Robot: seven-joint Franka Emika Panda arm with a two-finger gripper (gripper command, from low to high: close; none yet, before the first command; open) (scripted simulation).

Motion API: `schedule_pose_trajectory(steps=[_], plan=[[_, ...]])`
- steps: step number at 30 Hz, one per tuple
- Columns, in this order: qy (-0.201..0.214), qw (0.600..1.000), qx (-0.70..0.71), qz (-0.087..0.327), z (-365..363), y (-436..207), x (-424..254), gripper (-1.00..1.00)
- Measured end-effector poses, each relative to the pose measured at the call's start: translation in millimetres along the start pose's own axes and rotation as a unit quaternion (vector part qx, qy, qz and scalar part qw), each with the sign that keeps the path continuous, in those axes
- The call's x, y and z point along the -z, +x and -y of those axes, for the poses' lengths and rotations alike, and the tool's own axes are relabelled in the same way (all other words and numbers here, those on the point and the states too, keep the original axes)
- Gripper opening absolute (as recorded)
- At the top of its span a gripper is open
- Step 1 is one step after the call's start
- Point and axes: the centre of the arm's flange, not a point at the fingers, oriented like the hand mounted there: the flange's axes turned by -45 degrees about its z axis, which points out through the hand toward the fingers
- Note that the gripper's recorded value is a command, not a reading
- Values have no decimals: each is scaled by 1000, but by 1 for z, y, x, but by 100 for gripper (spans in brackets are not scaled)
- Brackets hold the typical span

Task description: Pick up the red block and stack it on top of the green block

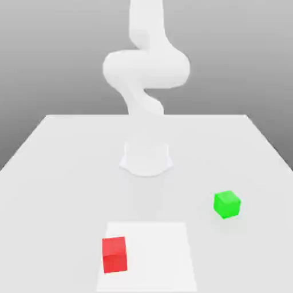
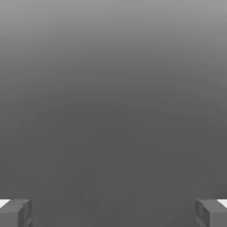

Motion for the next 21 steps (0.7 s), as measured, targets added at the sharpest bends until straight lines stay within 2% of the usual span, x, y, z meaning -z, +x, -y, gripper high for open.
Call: schedule_pose_trajectory(steps=[10,21], plan=[[17,987,29,159,-30,-71,-207,0],[20,943,60,326,-61,-234,-359,0]])
